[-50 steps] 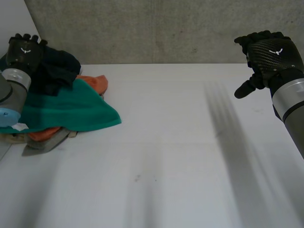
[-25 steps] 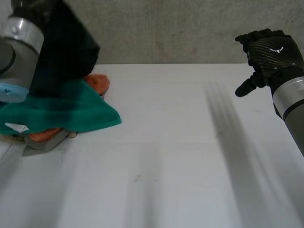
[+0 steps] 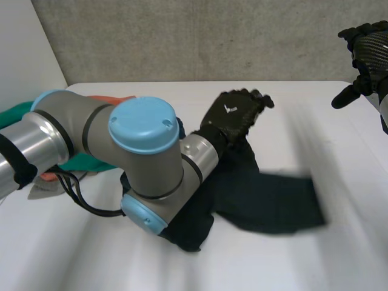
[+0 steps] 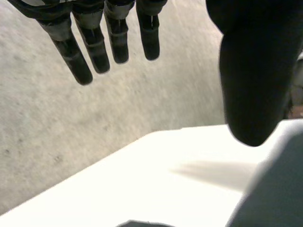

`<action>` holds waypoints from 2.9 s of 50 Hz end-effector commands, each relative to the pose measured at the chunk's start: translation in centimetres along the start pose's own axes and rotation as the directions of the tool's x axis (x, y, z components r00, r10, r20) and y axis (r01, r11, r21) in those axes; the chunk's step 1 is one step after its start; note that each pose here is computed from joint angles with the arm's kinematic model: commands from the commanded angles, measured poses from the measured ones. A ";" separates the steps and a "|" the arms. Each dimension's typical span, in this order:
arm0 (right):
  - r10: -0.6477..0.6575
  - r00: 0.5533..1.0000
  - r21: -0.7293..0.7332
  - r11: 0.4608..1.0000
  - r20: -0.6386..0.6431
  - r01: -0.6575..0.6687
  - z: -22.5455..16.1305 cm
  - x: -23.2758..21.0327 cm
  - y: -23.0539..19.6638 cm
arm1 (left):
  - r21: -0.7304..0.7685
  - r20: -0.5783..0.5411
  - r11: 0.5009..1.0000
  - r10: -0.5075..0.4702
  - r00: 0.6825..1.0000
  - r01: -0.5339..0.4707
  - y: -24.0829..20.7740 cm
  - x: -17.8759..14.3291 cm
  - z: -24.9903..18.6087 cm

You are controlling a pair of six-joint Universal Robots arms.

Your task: Fold the laundry.

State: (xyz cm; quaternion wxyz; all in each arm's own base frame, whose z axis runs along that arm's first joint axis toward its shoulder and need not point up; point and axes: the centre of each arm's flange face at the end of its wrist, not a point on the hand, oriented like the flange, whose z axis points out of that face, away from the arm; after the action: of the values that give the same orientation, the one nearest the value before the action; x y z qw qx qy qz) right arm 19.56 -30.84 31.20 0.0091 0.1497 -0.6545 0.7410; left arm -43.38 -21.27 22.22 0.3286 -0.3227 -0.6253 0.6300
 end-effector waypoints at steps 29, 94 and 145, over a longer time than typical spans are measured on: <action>-0.278 0.813 -0.201 0.881 0.511 0.427 -6.0 -10.0 9.1 | -0.418 0.197 0.893 0.268 0.943 -0.166 5.8 -10.6 -10.5; -0.363 0.812 -0.166 0.862 0.457 0.479 1.0 -9.0 4.7 | -0.154 0.507 0.869 0.479 0.717 -0.471 -1.8 -10.9 -4.6; -0.461 0.636 0.044 0.829 0.619 0.558 -4.9 -7.9 12.1 | -0.452 0.191 0.889 0.176 0.966 -0.073 4.6 -0.8 -19.8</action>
State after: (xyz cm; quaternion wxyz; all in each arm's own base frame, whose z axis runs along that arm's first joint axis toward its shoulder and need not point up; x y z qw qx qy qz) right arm 23.66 -26.14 18.77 0.0431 0.5573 -0.6168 0.5543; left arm -27.04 -12.00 19.53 0.1079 -0.3401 -0.7365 0.5746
